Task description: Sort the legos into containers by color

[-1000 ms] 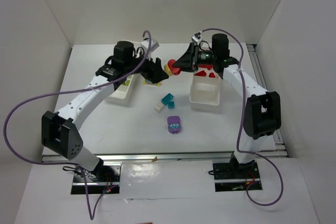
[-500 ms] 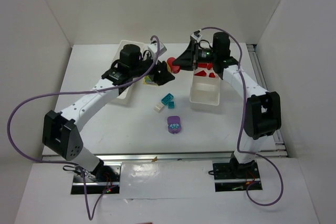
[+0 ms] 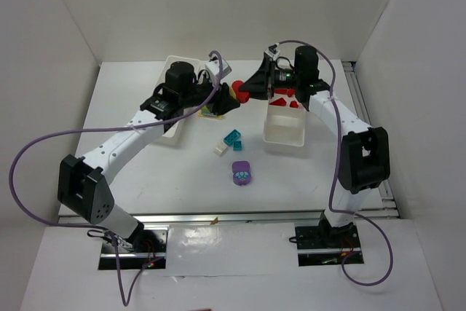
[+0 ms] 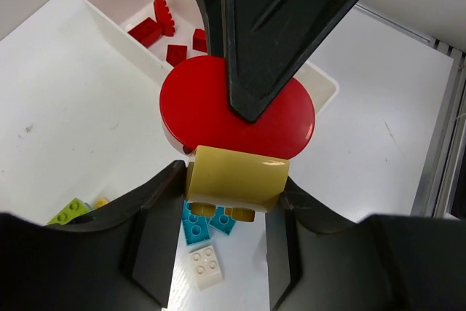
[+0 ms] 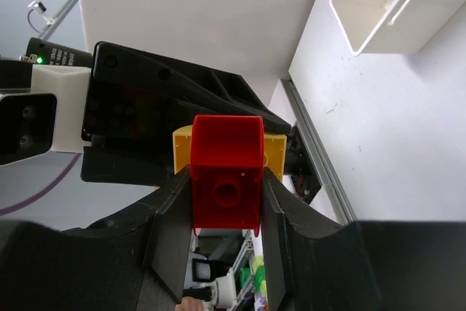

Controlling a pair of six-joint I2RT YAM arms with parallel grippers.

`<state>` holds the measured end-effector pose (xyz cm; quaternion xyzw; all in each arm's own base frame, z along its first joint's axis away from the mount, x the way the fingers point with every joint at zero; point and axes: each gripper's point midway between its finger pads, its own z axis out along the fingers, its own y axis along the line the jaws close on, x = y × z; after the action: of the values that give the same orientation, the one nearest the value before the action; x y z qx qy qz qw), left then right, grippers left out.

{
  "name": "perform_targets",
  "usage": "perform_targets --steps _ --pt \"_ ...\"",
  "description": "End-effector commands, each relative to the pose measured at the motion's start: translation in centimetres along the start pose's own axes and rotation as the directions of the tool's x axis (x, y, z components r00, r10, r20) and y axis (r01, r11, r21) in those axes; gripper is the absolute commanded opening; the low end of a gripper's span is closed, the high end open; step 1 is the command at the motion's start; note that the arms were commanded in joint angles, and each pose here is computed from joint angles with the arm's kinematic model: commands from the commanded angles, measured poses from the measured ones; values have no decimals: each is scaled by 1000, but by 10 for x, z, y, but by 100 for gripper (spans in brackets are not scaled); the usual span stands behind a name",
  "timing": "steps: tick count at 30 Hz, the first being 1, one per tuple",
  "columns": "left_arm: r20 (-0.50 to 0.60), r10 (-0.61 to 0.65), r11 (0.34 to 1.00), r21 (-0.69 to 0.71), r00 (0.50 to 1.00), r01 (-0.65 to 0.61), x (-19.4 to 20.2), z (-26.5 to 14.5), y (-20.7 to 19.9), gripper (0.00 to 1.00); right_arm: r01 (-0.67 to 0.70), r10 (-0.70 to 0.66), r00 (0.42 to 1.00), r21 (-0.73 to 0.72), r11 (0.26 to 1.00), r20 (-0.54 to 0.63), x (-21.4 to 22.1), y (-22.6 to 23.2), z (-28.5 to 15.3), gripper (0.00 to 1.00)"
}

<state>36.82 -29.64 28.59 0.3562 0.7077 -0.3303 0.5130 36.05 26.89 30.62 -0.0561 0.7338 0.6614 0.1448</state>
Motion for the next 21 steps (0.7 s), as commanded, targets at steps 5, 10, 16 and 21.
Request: perform_targets --steps 5,10,16,21 --pt "76 -4 1000 14 997 3 -22 -20 6 0 118 -122 990 66 991 75 -10 -2 -24 19" --pt "42 -47 997 64 998 44 -8 -29 1 0 131 -160 970 162 978 181 -37 -10 -58 19" --pt "-14 -102 992 69 995 103 5 -33 4 0 47 -245 911 505 862 332 -77 -54 -94 19" --pt "-62 -184 981 46 981 187 17 -30 5 0 -93 -422 824 825 557 378 -108 -109 -130 19"
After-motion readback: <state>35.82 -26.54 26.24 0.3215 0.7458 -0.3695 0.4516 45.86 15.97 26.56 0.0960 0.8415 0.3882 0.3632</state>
